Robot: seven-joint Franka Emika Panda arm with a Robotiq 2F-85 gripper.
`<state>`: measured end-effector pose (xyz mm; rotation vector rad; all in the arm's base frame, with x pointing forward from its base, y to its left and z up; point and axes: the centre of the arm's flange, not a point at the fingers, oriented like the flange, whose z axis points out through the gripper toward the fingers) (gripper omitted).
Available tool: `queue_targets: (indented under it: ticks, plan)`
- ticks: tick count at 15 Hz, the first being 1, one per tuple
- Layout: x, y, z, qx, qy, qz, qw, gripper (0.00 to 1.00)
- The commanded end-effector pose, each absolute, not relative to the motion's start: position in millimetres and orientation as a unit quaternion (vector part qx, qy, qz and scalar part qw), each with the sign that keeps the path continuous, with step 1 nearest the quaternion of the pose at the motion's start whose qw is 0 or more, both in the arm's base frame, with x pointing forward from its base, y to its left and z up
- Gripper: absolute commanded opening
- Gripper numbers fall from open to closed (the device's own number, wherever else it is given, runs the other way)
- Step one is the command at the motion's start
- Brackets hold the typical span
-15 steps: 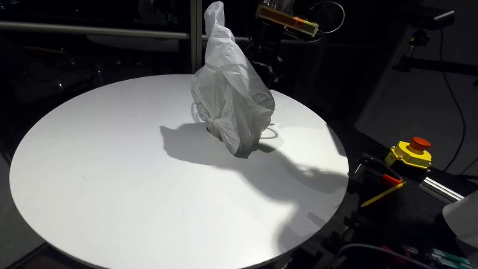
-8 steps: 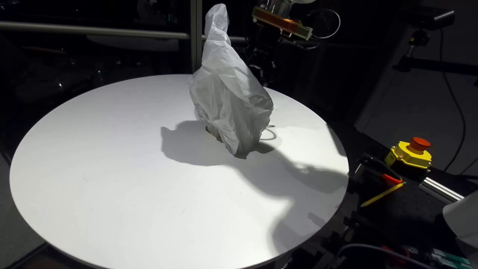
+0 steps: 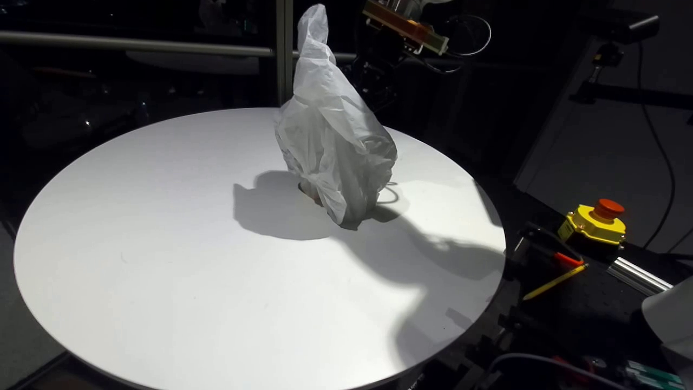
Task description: Put the bottles in the white plastic bag
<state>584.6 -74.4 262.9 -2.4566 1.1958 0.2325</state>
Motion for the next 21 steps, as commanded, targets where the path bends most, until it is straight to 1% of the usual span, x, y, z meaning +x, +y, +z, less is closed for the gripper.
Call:
queue_targets:
  ticks: [1, 2, 3, 4, 5, 6, 7, 8, 9, 12, 14, 17, 21]
  plan:
    - [586.7, -71.0, 276.6, -0.877, 0.421, 0.070, 0.224, 0.07]
    - [587.0, -69.0, 282.8, -0.878, 0.417, 0.065, 0.225, 0.10]
    - [587.3, -66.3, 293.7, -0.883, 0.412, 0.053, 0.220, 0.09]
    - [587.5, -64.3, 304.5, -0.886, 0.407, 0.042, 0.217, 0.11]
    - [587.6, -61.0, 320.3, -0.891, 0.401, 0.023, 0.211, 0.10]
    - [587.3, -55.3, 339.3, -0.897, 0.391, 0.000, 0.207, 0.11]
    - [585.8, -52.0, 357.0, -0.901, 0.383, -0.019, 0.204, 0.08]
    - [585.2, -44.5, 375.4, -0.906, 0.370, -0.041, 0.201, 0.10]
    - [583.6, -39.4, 393.7, -0.910, 0.359, -0.058, 0.198, 0.09]
    - [580.0, -19.9, 435.6, -0.920, 0.327, -0.102, 0.192, 0.11]
    - [578.4, -8.2, 455.4, -0.924, 0.312, -0.121, 0.187, 0.09]
    - [569.9, 11.9, 493.1, -0.940, 0.283, -0.131, 0.140, 0.09]
    - [546.4, 41.4, 558.9, -0.954, 0.264, -0.134, 0.038, 0.07]
